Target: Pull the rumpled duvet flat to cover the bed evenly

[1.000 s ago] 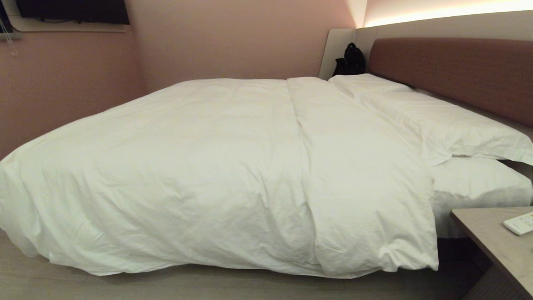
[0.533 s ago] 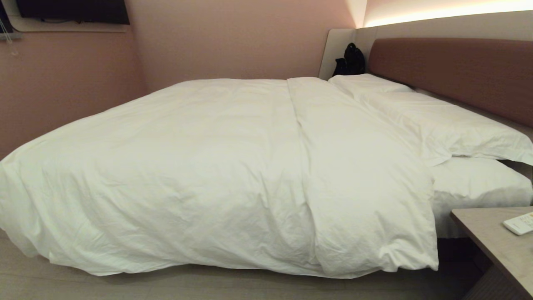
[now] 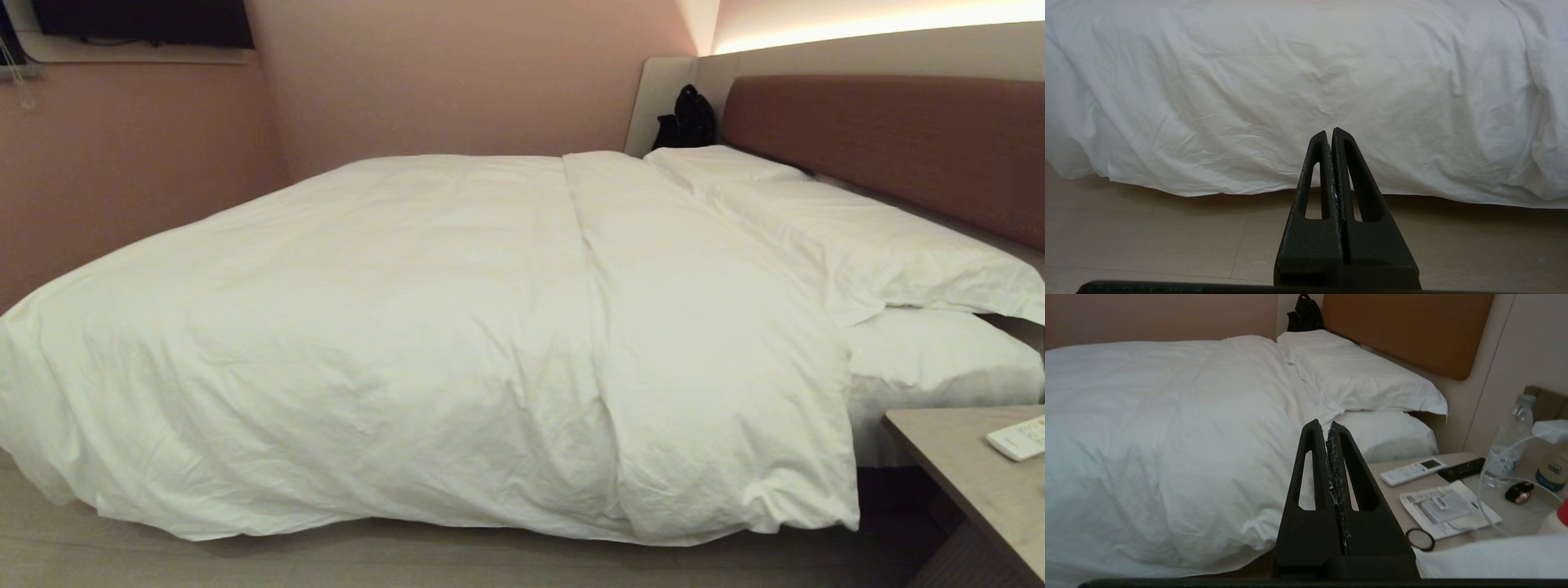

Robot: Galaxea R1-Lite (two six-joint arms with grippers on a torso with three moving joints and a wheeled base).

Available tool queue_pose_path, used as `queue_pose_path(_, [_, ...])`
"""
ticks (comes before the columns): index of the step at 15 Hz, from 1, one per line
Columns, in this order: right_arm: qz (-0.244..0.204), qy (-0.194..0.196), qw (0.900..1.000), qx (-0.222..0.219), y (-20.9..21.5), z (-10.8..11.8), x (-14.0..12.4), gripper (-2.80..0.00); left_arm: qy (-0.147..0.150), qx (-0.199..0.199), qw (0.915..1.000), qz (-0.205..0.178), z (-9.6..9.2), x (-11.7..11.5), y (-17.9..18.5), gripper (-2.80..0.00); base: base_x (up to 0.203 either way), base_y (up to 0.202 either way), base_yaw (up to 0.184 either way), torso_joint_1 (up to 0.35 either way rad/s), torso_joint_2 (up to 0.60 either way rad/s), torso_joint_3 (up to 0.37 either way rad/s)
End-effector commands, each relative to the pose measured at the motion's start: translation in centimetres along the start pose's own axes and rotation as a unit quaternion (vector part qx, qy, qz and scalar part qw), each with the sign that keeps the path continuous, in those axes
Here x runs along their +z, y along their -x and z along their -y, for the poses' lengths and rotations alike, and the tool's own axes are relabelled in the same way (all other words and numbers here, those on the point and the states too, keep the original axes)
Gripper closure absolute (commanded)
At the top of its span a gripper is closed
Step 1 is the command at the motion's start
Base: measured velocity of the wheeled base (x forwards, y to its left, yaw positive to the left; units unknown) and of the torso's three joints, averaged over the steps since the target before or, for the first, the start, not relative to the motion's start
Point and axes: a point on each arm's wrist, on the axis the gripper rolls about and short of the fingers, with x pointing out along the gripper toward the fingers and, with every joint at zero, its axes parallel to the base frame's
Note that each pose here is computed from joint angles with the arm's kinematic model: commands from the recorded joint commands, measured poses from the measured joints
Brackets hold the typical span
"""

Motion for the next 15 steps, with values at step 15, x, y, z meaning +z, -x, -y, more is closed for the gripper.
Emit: queue_pose_path(15, [0.063,-0.077,0.993,0.059,3.3,0.2,-2.6,0.00,0.000,0.000,1.0000,0.001,0.0,0.0,0.0,0.00,0.000,0.000,0.000,0.000,0.00,0.000])
